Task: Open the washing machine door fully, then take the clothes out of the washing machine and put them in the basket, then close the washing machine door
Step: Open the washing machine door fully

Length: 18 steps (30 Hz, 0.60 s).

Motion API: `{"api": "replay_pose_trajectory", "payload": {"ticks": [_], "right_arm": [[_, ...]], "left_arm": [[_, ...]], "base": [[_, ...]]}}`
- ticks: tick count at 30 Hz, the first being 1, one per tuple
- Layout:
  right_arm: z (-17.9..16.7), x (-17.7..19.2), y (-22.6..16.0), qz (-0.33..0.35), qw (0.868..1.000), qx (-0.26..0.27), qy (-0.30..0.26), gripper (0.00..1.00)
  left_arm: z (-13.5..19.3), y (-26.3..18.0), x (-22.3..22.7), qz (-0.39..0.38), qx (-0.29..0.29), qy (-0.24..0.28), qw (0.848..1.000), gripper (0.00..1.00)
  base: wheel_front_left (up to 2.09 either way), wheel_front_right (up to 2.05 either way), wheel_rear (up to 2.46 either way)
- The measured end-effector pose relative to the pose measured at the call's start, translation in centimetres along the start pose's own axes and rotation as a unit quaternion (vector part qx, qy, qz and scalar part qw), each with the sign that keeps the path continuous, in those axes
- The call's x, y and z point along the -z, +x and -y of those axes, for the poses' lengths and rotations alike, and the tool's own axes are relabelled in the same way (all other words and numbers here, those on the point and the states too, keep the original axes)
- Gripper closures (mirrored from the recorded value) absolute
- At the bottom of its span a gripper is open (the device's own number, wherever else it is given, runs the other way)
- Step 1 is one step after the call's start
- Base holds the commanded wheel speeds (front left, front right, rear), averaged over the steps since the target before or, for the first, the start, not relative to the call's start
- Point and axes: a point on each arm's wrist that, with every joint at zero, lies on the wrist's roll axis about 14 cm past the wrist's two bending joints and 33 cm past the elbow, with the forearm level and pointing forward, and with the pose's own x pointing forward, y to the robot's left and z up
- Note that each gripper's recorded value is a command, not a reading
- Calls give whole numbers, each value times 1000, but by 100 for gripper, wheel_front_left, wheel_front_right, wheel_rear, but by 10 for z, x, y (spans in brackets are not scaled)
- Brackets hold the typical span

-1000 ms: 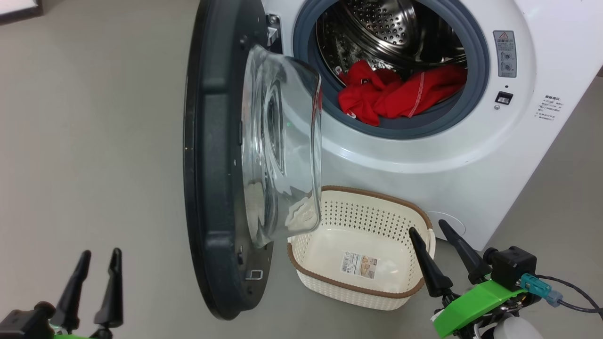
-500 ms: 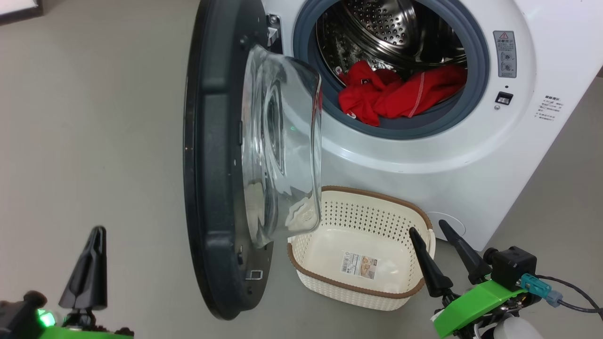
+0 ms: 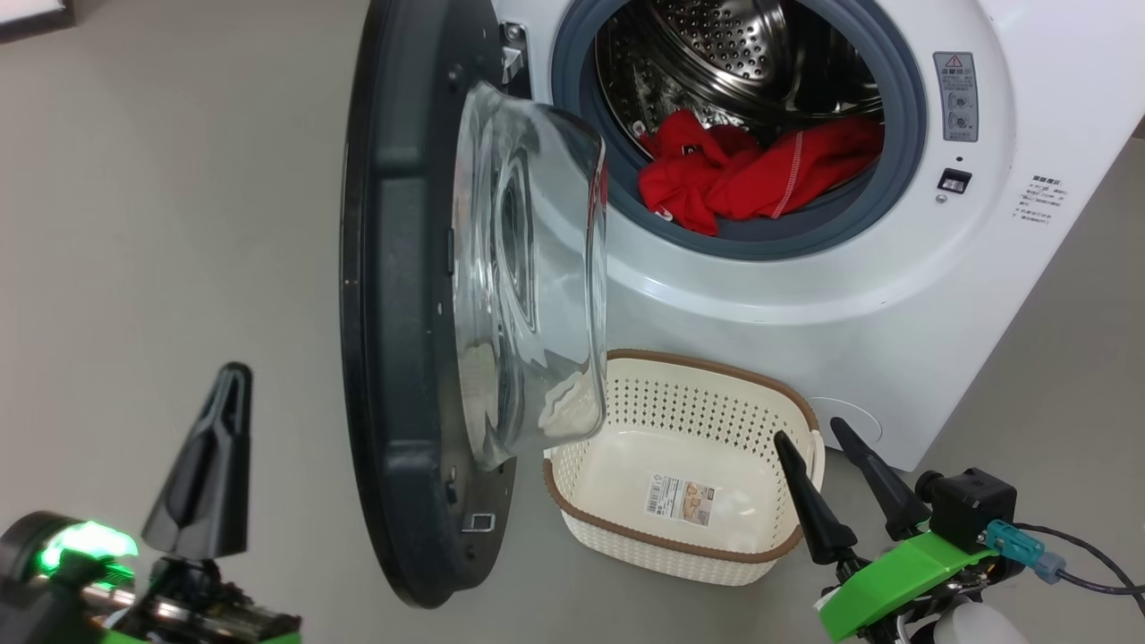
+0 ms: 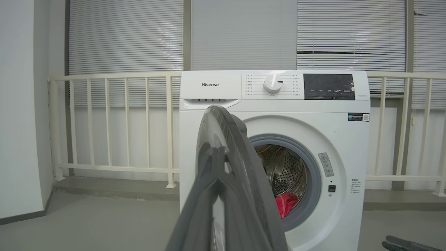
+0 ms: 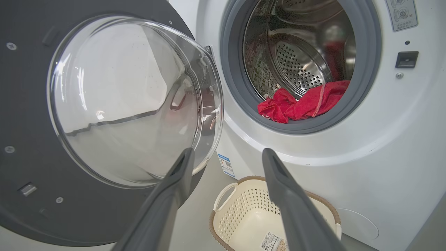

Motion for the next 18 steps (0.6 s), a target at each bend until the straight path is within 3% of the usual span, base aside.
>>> {"api": "replay_pose_trajectory", "payload": {"ticks": [11,18], "right_arm": [[-1,-1,-1,2,1000,1,1,0],[-1,0,-3,1,1000,4,5,0]], "left_arm": [[58,7,-17,26,87,-39,995,100],[91,2,9,-29,136,-85,987,100]], "base": [[0,0,0],[0,0,0]]}}
